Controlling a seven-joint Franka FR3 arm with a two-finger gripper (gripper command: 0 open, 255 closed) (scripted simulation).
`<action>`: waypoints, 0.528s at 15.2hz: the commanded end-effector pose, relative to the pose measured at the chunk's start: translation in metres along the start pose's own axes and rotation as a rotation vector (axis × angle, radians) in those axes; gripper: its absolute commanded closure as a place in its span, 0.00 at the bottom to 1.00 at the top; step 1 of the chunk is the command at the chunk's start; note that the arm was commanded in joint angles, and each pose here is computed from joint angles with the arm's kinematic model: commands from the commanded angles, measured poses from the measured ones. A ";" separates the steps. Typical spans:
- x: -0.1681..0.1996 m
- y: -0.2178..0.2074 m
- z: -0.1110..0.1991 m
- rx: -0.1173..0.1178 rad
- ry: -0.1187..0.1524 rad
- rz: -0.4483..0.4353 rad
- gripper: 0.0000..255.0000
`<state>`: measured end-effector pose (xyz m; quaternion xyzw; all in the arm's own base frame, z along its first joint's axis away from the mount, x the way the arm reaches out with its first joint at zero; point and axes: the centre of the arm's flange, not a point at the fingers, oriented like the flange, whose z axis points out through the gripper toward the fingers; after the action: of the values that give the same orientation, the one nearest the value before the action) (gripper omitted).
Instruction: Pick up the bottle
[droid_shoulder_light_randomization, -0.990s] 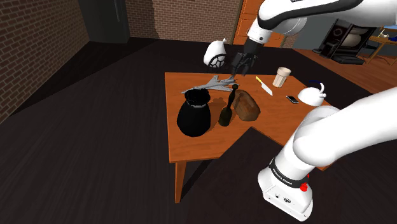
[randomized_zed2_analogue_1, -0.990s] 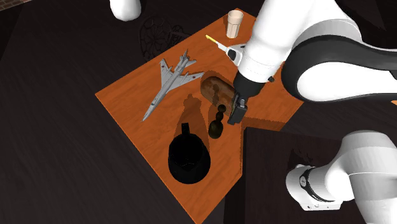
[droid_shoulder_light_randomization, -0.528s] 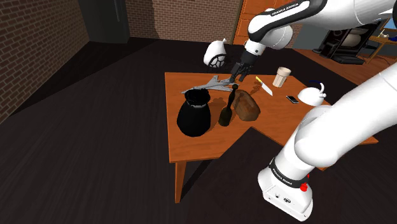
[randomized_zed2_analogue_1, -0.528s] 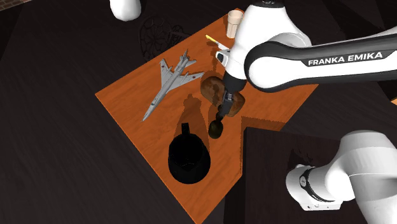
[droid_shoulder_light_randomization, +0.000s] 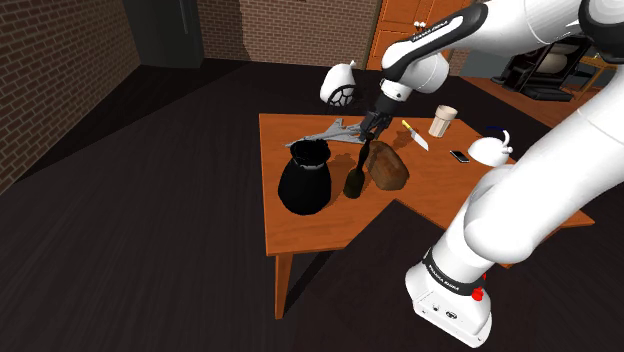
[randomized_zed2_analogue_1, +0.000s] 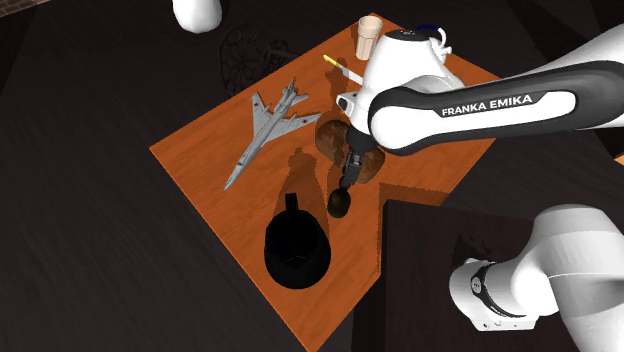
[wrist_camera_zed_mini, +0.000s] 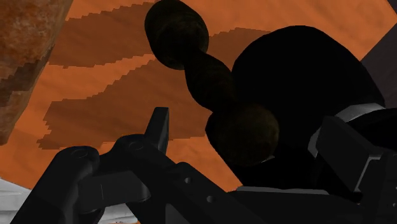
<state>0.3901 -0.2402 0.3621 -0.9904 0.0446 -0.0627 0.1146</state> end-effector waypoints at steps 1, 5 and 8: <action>0.000 0.002 0.006 -0.001 0.001 0.000 0.00; 0.000 0.002 0.006 -0.001 0.001 0.000 1.00; 0.000 0.002 0.006 -0.001 0.001 0.000 1.00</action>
<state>0.3907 -0.2409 0.3560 -0.9904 0.0448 -0.0636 0.1141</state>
